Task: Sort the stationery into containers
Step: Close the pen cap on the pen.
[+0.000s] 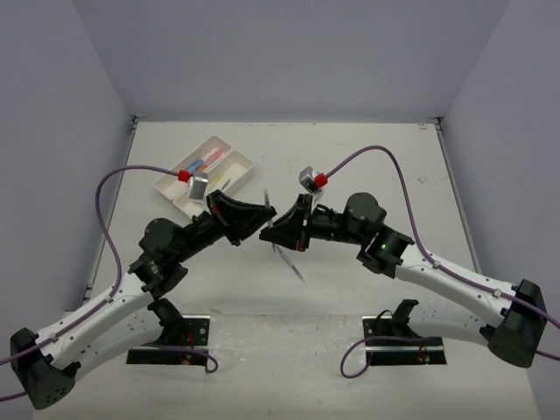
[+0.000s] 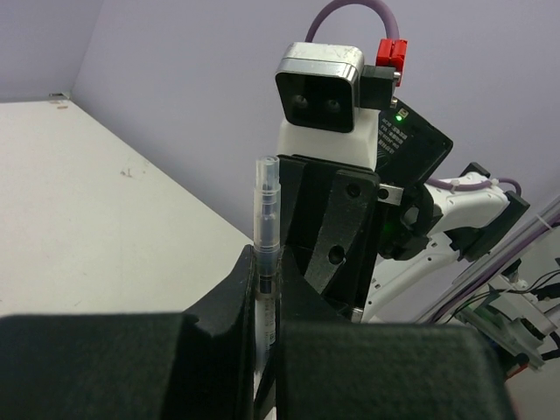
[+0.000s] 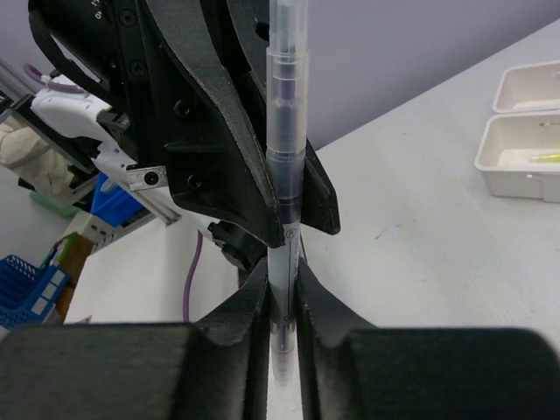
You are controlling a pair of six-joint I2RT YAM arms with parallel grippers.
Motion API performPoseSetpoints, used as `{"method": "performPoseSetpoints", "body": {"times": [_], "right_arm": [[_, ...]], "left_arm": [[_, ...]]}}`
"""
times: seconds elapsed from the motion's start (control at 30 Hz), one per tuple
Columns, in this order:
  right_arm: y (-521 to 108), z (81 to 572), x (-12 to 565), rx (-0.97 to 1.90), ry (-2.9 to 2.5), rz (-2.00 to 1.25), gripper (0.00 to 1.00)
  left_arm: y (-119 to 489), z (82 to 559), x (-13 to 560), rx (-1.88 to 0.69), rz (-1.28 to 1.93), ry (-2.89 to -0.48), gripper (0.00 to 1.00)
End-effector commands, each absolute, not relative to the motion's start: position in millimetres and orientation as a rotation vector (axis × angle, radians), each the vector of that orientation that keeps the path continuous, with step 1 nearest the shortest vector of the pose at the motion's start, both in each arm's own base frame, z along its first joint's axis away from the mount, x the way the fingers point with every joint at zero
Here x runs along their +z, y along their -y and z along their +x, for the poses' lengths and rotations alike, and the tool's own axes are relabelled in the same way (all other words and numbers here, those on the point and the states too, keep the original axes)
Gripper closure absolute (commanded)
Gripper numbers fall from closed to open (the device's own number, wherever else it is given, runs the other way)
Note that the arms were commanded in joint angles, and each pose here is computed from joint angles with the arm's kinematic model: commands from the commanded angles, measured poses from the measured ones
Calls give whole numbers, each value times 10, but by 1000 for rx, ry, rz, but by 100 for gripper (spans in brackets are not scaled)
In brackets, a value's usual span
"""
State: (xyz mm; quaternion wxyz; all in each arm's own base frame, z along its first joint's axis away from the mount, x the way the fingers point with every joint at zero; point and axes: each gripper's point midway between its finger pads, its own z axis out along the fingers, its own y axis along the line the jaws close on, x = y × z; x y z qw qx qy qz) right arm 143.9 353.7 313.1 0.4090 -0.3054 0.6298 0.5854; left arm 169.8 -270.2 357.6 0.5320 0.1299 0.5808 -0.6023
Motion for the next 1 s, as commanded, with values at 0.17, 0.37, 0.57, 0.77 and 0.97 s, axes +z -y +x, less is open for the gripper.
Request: {"method": "performPoseSetpoints", "body": {"times": [0.17, 0.37, 0.57, 0.77, 0.97], "right_arm": [[-3490, 1518, 3438, 1420, -1495, -749, 100], [-3438, 1496, 3285, 1374, -1568, -788, 100], [-3441, 1347, 3253, 1422, -1580, -871, 100], [-3438, 1272, 3278, 1443, -1567, -913, 100], [-3456, 1273, 3308, 1439, -1572, -930, 100]], "left_arm": [[2621, 1763, 3718, -1387, 264, -1360, 44], [2542, 1821, 3784, -1296, 266, -1378, 42], [2466, 1830, 3944, -1258, 258, -1344, 49], [2476, 1854, 3971, -1253, 252, -1352, 52], [2551, 1819, 3977, -1295, 281, -1349, 72]]}}
